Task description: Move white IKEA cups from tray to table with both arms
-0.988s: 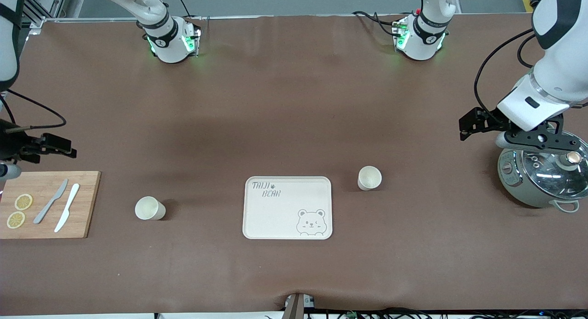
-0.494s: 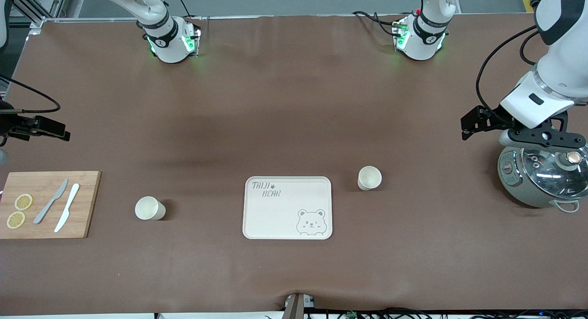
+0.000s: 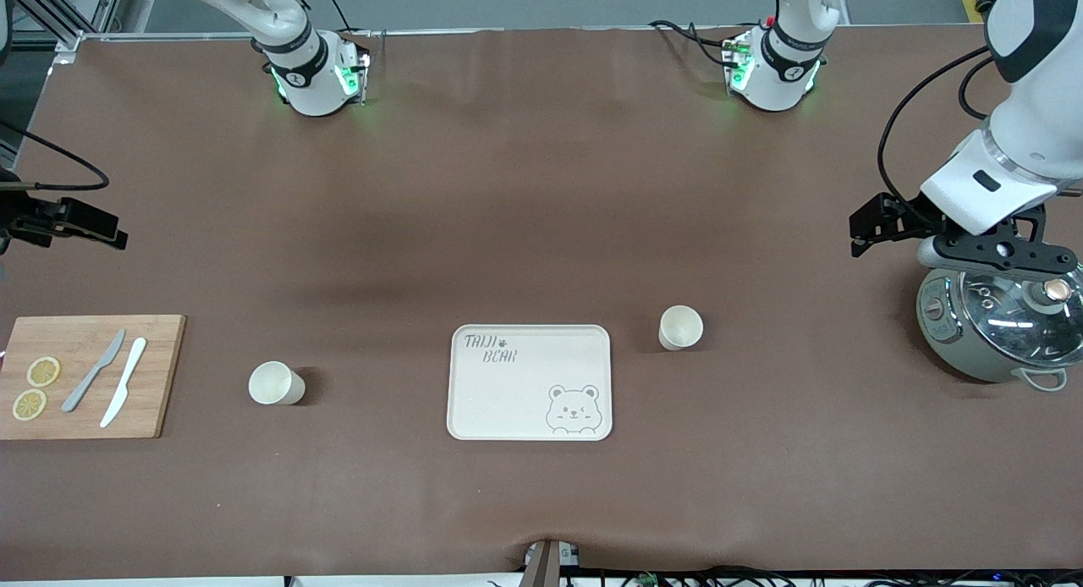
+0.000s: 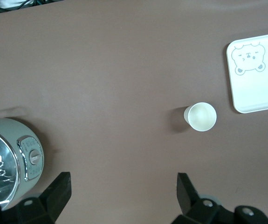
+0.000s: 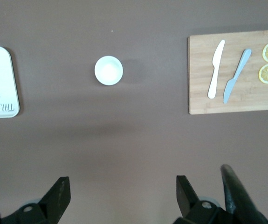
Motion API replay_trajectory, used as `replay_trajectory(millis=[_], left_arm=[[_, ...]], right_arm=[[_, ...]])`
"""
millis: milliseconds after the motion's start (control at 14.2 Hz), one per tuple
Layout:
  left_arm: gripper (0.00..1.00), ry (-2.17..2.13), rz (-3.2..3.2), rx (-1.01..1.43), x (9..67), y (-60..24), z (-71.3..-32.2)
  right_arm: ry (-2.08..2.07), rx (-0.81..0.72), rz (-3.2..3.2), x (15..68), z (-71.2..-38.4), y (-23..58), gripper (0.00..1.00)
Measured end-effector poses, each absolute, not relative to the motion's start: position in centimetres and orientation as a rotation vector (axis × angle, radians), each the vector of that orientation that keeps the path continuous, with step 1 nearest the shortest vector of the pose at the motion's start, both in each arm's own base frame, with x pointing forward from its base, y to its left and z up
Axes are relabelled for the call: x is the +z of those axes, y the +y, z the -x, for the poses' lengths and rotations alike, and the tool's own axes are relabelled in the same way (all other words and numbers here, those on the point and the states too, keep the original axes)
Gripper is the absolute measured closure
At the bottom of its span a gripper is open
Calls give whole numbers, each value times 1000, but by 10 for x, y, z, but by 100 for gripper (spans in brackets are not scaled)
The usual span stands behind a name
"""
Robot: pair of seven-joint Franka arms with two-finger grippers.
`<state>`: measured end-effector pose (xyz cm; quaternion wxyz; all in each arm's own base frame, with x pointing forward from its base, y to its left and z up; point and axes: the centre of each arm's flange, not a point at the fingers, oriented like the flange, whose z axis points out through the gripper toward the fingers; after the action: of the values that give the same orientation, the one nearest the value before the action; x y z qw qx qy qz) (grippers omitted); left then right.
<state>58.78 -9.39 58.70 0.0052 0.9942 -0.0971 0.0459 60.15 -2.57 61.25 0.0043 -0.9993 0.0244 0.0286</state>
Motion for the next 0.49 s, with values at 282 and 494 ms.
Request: replay_trajectory(millis=[282, 494], left_arm=[[0, -318, -3113, 143, 587, -94, -588], [0, -318, -3113, 143, 587, -94, -588]], right_arm=[[76, 71, 3127, 607, -595, -26, 0], [61, 59, 3126, 612, -592, -21, 0]])
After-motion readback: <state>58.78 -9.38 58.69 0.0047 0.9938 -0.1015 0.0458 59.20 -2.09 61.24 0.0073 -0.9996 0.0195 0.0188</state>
